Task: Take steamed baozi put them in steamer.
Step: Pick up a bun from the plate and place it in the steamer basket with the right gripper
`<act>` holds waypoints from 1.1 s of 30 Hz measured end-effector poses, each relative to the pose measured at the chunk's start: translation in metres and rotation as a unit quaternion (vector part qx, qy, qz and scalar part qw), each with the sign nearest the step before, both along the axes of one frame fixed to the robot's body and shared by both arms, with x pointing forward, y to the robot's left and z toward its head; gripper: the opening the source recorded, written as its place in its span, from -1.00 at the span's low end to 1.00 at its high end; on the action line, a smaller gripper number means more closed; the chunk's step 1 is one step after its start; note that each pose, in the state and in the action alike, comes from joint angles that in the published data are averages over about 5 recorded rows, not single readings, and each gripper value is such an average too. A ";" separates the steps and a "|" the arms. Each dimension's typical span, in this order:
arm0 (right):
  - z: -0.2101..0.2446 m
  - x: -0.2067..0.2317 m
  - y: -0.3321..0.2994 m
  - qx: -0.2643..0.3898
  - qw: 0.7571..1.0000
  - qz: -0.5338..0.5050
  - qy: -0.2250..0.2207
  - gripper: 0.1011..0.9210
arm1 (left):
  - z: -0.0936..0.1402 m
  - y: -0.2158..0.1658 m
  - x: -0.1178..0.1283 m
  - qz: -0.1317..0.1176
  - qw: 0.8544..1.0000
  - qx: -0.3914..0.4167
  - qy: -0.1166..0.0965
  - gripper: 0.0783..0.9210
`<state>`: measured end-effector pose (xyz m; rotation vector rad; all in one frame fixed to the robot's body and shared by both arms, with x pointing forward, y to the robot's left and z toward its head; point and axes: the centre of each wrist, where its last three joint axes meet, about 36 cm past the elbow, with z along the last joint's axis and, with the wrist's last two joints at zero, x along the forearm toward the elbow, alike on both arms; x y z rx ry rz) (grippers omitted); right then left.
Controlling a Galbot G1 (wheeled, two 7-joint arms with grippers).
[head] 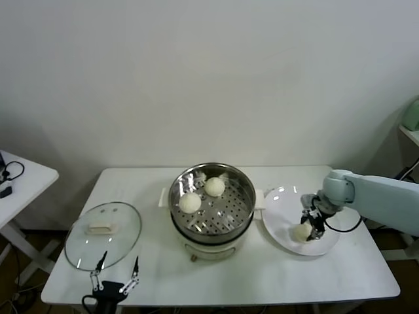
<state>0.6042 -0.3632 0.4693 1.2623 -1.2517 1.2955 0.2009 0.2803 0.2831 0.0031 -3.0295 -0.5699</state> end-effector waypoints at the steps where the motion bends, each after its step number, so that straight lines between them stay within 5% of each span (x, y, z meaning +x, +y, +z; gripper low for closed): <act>1: 0.002 0.000 0.000 0.001 1.000 0.001 0.000 0.26 | 0.000 0.000 0.000 0.000 1.000 0.000 0.000 0.77; 10: 0.045 0.005 0.004 0.004 1.000 0.030 -0.003 0.22 | 0.001 -0.002 -0.001 -0.004 1.000 0.001 0.001 0.77; 20: 0.170 0.017 0.038 0.016 0.989 0.140 -0.048 0.22 | 0.000 -0.003 -0.001 -0.006 1.000 0.003 0.002 0.77; 33: 0.292 -0.005 0.161 0.013 0.916 0.380 -0.130 0.14 | 0.004 -0.003 0.000 -0.005 1.000 0.005 -0.004 0.77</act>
